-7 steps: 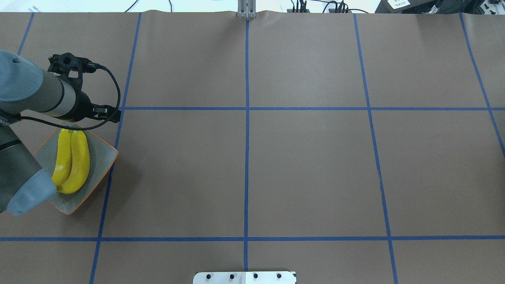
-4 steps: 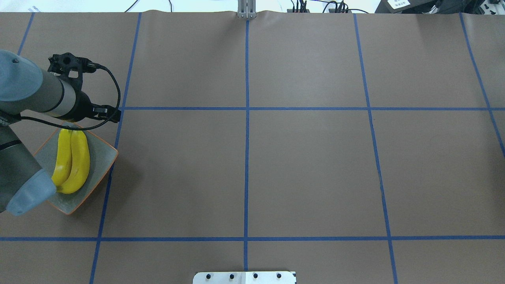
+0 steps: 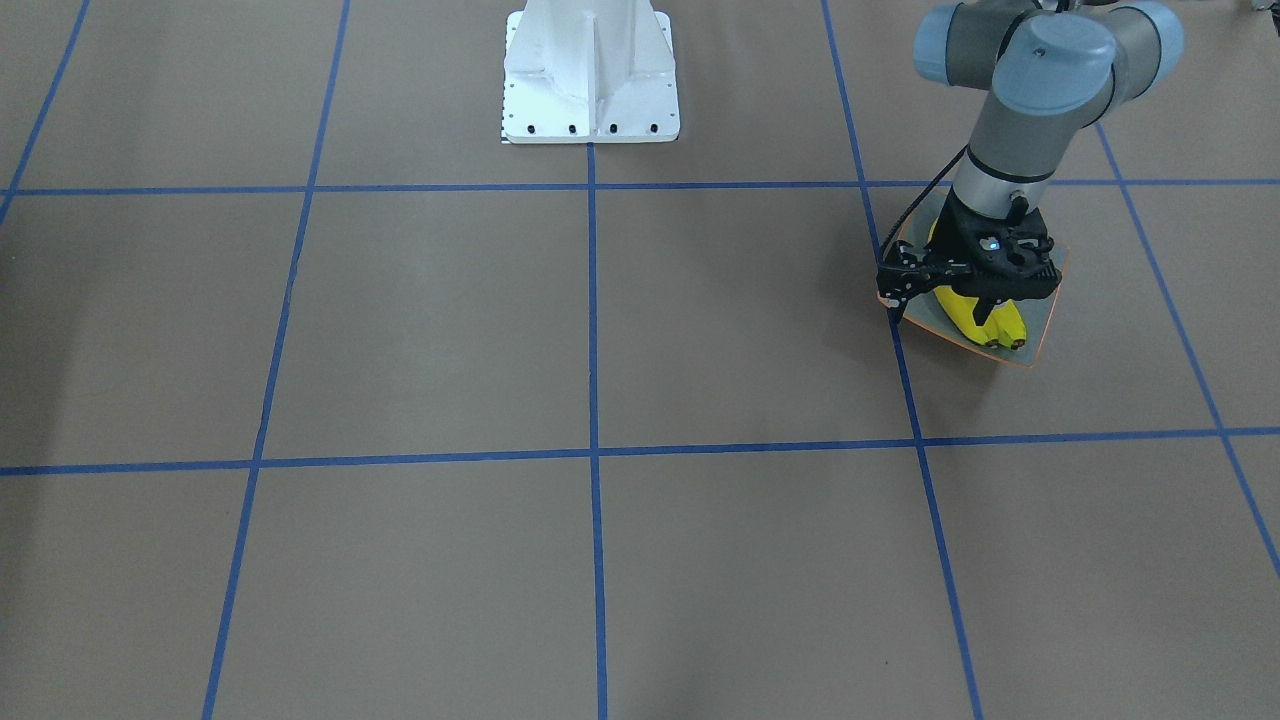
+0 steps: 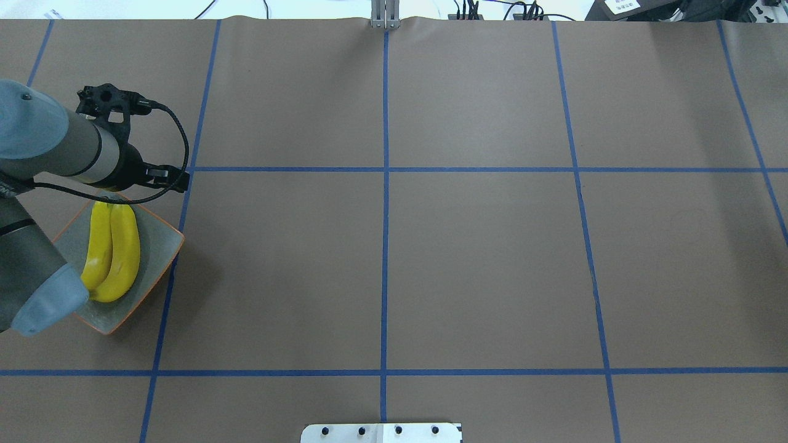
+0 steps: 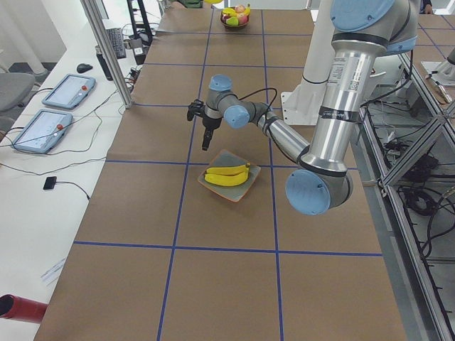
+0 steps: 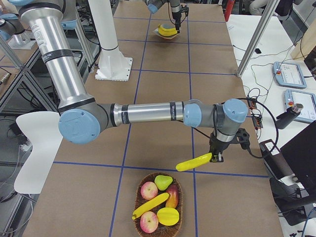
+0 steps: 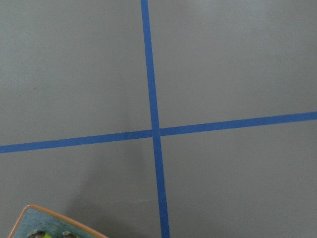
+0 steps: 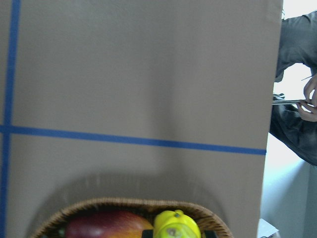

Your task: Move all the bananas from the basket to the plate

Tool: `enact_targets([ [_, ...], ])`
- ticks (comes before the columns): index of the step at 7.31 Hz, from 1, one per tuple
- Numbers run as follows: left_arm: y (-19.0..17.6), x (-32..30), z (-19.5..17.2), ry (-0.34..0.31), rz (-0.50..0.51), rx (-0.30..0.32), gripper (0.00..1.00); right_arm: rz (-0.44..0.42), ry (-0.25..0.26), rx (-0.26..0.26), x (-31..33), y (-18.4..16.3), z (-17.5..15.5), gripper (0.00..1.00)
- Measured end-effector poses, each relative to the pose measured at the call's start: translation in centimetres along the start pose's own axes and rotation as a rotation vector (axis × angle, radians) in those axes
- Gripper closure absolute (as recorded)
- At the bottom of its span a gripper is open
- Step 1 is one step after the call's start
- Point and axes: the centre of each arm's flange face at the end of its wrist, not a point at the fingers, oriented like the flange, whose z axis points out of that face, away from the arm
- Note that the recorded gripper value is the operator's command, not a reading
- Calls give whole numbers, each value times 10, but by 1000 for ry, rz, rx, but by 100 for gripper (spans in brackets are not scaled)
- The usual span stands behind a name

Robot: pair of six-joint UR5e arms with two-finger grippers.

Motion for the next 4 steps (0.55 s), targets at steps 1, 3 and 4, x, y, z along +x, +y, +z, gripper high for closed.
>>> enact_targets([
  [1, -4, 5, 1, 18, 5, 13, 0, 27, -41, -8, -61, -20, 3, 100],
  [3, -25, 38, -2, 66, 8, 43, 0, 103, -89, -20, -185, -41, 5, 100],
  [4, -36, 67, -6, 102, -8, 55, 0, 137, -107, -25, -242, -44, 4, 100],
])
